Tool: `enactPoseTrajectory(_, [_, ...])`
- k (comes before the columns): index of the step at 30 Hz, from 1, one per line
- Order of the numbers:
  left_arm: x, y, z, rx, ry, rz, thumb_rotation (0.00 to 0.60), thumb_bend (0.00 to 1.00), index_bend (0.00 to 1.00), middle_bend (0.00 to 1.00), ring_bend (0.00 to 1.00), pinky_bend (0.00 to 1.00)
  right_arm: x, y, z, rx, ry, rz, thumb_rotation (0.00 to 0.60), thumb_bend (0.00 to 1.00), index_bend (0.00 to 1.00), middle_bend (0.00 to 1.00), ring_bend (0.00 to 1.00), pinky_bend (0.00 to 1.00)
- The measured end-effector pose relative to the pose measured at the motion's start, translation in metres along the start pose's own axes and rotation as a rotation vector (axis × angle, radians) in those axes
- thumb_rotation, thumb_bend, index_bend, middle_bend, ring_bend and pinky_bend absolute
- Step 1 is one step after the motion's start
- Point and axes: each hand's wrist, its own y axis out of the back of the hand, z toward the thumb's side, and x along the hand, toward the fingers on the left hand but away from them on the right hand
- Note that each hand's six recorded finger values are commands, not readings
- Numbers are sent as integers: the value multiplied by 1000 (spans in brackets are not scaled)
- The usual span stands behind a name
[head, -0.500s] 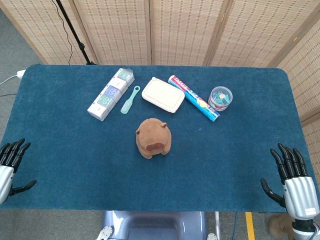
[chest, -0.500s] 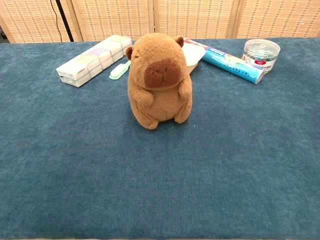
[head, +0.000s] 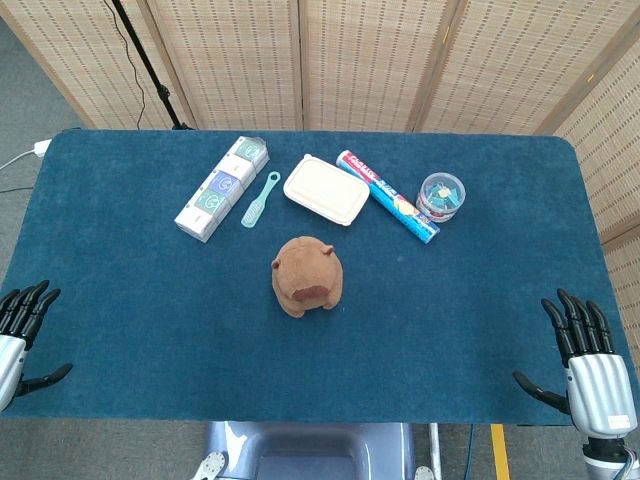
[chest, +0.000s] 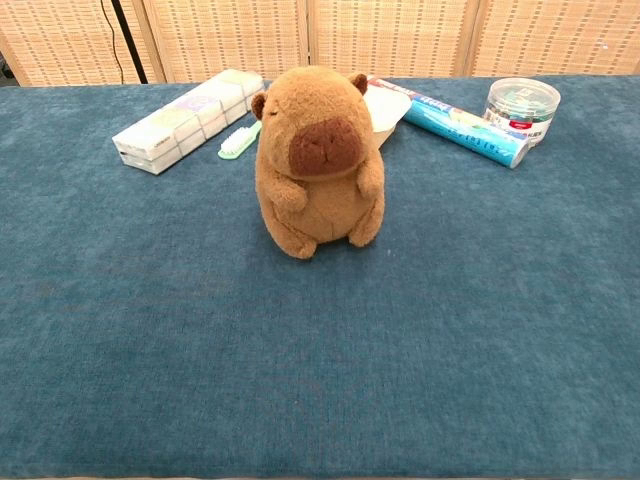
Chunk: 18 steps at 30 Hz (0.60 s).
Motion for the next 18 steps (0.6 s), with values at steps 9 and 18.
enactPoseTrajectory(9, [-3, 4, -2, -16, 15, 17, 600, 0, 0, 0, 0, 0, -25, -11, 10, -51, 11, 24, 276, 0, 0, 0, 0, 0])
enactPoseTrajectory(18, [-1, 2, -1, -8, 16, 11, 600, 0, 0, 0, 0, 0, -73, -14, 32, -145, -1, 77, 269, 0, 10, 0, 0, 0])
